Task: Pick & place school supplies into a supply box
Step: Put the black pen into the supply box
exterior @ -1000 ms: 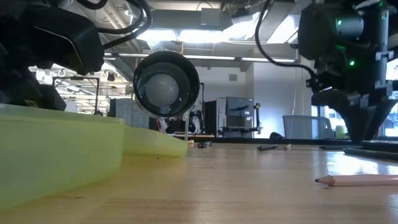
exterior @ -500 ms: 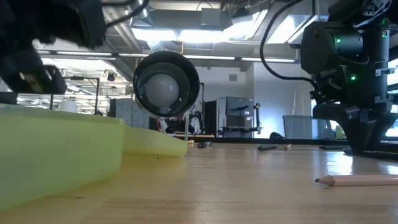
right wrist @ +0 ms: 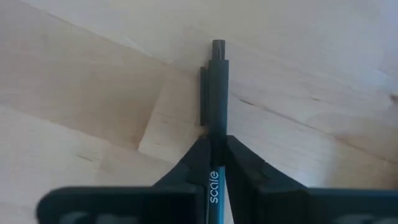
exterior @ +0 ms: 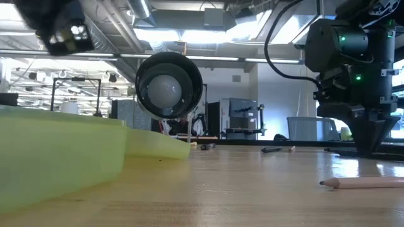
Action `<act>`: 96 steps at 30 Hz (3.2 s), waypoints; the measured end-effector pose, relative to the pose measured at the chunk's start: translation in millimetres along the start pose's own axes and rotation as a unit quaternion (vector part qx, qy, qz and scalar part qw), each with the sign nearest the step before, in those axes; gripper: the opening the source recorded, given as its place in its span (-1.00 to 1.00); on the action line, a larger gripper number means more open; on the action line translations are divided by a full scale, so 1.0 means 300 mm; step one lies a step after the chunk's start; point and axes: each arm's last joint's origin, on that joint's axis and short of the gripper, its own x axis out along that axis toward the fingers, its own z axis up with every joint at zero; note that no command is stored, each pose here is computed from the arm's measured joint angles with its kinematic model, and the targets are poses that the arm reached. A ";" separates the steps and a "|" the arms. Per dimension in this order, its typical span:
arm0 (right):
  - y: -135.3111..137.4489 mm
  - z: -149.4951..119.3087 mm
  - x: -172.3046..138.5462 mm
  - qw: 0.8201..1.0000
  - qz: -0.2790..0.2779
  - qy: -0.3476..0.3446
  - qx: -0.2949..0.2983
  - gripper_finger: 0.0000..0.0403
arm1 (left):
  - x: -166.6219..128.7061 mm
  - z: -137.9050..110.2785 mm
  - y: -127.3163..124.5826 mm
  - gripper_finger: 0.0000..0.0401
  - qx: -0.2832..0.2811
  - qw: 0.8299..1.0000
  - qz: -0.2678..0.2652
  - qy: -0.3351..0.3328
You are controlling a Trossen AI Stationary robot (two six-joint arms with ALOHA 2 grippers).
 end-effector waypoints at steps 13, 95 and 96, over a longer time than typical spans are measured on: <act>0.069 0.000 -0.185 0.987 0.141 -0.054 -0.054 -0.84 | -0.036 0.084 -0.048 -0.62 0.072 0.972 0.002 -0.225; 0.384 0.030 -0.690 0.691 0.531 -0.467 -0.150 -0.79 | -0.050 0.278 0.100 -0.88 0.133 0.821 -0.113 -0.544; 0.384 0.029 -0.690 0.690 0.530 -0.469 -0.155 -0.78 | -0.050 0.278 0.100 -0.89 0.133 0.821 -0.113 -0.543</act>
